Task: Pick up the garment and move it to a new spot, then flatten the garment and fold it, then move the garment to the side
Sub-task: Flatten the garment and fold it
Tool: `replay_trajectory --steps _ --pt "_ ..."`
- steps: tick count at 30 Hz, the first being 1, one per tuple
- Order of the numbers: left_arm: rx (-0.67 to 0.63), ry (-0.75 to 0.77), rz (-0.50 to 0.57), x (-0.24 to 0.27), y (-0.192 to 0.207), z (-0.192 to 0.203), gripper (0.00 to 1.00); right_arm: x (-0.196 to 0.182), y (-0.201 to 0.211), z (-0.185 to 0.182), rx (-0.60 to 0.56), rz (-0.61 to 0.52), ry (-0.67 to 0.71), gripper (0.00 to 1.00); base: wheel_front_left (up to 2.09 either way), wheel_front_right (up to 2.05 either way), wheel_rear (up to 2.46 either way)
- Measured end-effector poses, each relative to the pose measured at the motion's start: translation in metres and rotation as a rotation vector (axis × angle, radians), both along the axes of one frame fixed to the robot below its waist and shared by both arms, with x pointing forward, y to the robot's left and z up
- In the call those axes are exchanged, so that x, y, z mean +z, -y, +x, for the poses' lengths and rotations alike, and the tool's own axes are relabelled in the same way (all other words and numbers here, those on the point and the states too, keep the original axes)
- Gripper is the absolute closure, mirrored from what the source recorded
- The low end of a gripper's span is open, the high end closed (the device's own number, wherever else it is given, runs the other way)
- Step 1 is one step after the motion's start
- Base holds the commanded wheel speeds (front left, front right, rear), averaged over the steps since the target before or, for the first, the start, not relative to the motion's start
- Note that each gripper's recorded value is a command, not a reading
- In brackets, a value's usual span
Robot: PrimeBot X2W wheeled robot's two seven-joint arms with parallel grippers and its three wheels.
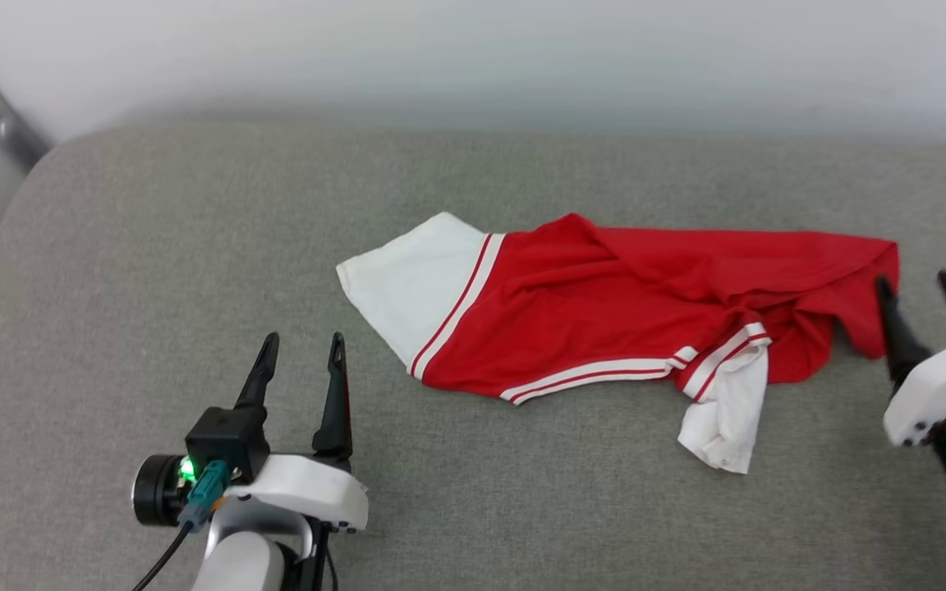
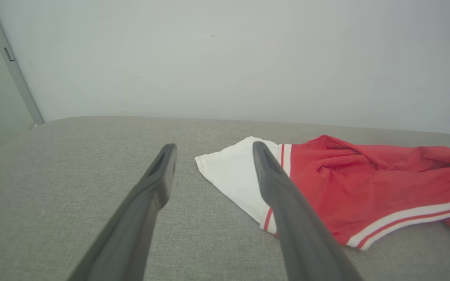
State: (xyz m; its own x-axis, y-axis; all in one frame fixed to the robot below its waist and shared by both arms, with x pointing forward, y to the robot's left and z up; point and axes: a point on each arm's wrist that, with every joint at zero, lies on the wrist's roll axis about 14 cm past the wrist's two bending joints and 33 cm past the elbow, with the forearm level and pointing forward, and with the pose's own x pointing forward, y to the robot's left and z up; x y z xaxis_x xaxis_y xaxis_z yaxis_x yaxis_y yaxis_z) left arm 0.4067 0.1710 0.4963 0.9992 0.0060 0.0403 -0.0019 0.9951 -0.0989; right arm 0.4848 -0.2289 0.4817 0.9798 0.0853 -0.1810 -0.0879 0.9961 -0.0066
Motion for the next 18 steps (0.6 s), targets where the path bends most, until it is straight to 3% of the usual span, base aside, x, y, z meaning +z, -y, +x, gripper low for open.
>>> replay_trajectory --steps 3,10,18 --pt "-0.006 0.015 0.001 0.006 0.001 -0.008 0.00 -0.004 -0.013 -0.025 0.030 0.024 -0.067 0.00 0.00 0.00 0.00" --pt "-0.042 0.043 -0.001 0.017 0.014 -0.012 0.00 -0.025 -0.040 -0.078 0.152 -0.012 -0.367 0.00 0.00 0.00 0.00" --pt "-0.050 0.025 -0.005 0.010 0.017 -0.005 0.00 -0.053 -0.088 -0.099 0.325 -0.045 -0.578 0.00 0.00 0.00 0.00"
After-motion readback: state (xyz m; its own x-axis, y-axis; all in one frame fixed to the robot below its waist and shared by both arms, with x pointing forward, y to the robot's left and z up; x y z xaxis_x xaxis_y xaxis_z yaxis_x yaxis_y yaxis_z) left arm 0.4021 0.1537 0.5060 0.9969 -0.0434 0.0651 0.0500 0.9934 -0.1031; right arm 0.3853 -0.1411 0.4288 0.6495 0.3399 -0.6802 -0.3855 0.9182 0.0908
